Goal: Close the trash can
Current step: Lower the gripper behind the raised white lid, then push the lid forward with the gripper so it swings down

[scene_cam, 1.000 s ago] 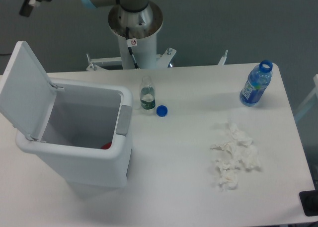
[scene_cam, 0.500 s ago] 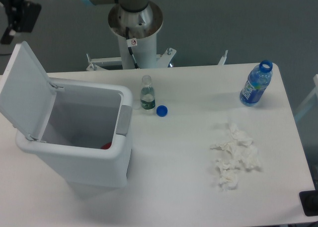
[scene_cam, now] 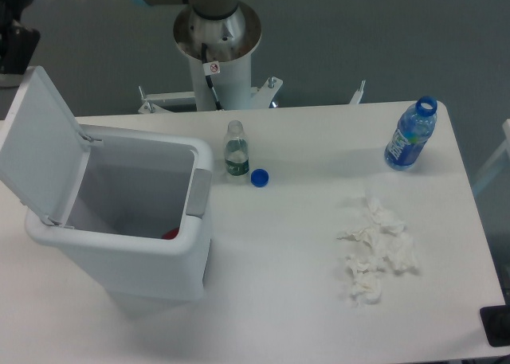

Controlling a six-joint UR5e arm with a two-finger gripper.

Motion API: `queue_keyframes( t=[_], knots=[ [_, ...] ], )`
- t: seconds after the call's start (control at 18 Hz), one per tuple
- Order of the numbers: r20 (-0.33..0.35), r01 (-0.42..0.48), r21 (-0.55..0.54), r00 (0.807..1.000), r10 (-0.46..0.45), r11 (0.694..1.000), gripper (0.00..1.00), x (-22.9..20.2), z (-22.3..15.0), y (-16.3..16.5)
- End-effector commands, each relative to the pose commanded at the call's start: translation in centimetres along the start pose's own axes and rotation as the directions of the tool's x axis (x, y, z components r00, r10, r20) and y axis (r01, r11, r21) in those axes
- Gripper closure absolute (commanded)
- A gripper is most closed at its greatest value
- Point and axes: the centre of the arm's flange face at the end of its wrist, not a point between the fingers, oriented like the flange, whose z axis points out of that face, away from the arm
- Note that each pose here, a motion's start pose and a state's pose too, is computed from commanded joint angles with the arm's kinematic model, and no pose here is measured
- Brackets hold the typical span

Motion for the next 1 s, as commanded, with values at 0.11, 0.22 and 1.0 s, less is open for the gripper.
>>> queue_keyframes(
  t=[0.11, 0.22, 1.0],
  knots=[
    [-0.006, 0.003, -0.006, 1.0, -0.004, 1.0, 0.0, -0.1, 0.5, 0.1],
    [-0.011, 0.005, -0.011, 1.0, -0.005, 1.0, 0.0, -0.1, 0.8, 0.2],
    [0.13, 0.034, -0.088, 0.991, -0.023, 0.996, 0.0, -3.8, 0.9, 1.8]
  ],
)
